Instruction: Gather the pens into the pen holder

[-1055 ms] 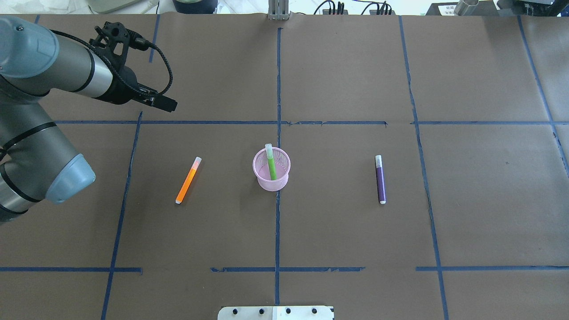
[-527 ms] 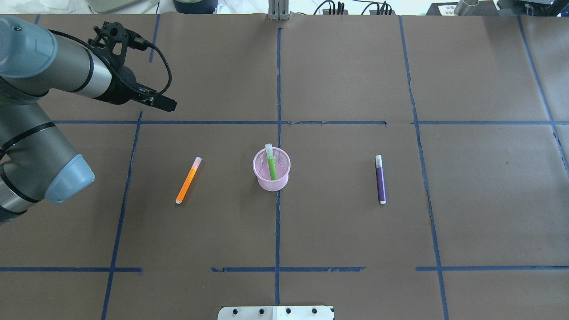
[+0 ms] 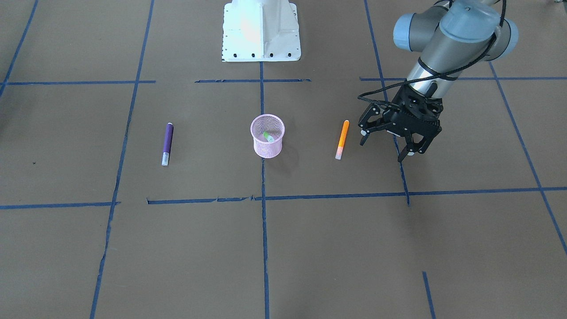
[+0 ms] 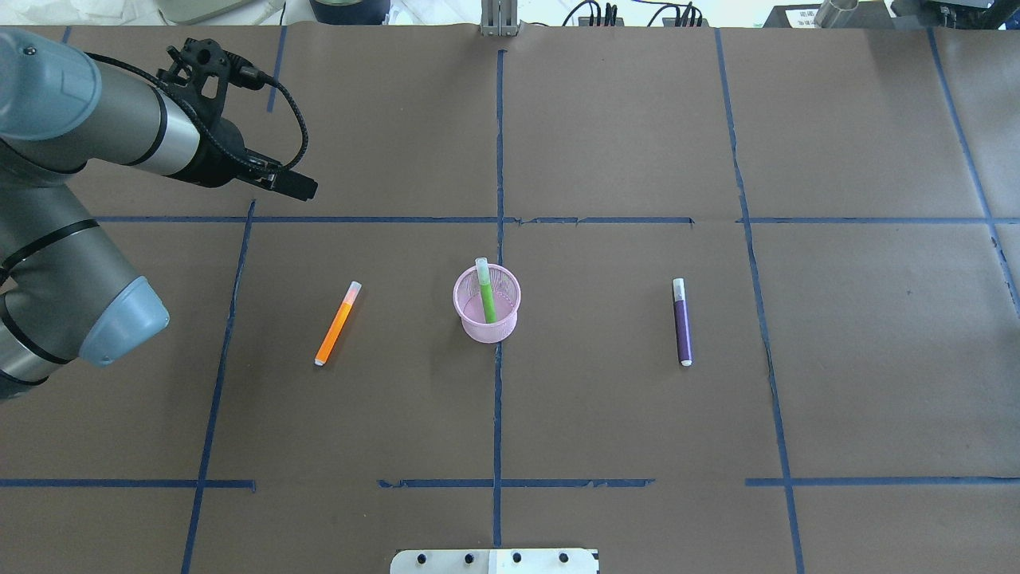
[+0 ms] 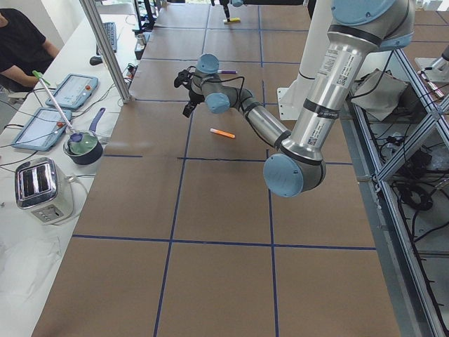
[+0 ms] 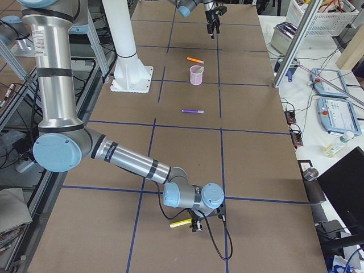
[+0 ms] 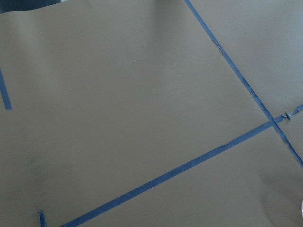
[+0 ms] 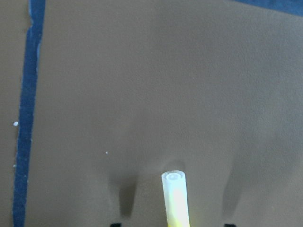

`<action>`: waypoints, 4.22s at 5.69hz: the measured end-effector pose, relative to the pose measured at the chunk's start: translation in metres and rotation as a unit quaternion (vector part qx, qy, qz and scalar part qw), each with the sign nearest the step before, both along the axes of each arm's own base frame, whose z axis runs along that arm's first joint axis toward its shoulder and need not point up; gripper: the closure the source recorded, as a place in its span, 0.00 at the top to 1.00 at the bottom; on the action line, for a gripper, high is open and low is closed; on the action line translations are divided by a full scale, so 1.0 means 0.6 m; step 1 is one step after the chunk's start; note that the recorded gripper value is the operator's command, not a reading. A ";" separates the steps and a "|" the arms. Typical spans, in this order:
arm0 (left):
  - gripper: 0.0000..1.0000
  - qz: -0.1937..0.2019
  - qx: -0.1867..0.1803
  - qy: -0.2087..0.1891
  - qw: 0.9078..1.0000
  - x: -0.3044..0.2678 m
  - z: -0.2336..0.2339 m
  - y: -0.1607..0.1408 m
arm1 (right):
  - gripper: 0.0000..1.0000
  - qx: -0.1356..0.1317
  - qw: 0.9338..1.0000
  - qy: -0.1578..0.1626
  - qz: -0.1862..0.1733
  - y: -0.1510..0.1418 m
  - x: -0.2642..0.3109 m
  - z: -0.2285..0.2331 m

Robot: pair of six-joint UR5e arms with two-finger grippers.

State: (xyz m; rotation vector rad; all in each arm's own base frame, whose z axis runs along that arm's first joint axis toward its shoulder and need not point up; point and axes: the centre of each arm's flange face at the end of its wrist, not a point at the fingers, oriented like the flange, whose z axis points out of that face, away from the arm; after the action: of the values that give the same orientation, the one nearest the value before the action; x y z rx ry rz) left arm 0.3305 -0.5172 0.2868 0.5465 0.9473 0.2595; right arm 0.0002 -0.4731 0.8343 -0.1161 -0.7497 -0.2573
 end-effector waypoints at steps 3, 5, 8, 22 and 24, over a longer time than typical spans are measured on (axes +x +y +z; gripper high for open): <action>0.99 -0.001 0.002 0.002 1.000 -0.002 -0.001 0.000 | 0.00 -0.006 1.000 0.001 0.000 0.002 -0.002 0.007; 0.99 -0.001 0.002 0.002 1.000 -0.002 0.001 0.001 | 0.00 -0.005 1.000 0.000 -0.001 0.002 -0.003 0.006; 0.99 -0.001 0.003 0.003 1.000 -0.003 -0.001 0.001 | 0.00 0.059 0.996 -0.057 0.025 -0.065 -0.030 -0.158; 0.99 0.003 -0.008 -0.008 1.000 0.022 0.019 -0.010 | 0.02 0.257 0.861 -0.176 0.402 0.143 -0.820 -1.171; 0.99 0.003 -0.009 -0.008 1.000 0.022 0.019 -0.011 | 0.18 0.268 0.859 -0.160 0.405 0.173 -0.886 -1.164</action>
State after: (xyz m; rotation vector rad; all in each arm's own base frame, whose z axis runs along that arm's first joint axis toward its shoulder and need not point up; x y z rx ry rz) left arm 0.3439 -0.5241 0.2983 0.5242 0.9345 0.2603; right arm -0.5315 -0.3692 0.1360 0.7858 -0.9670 0.3398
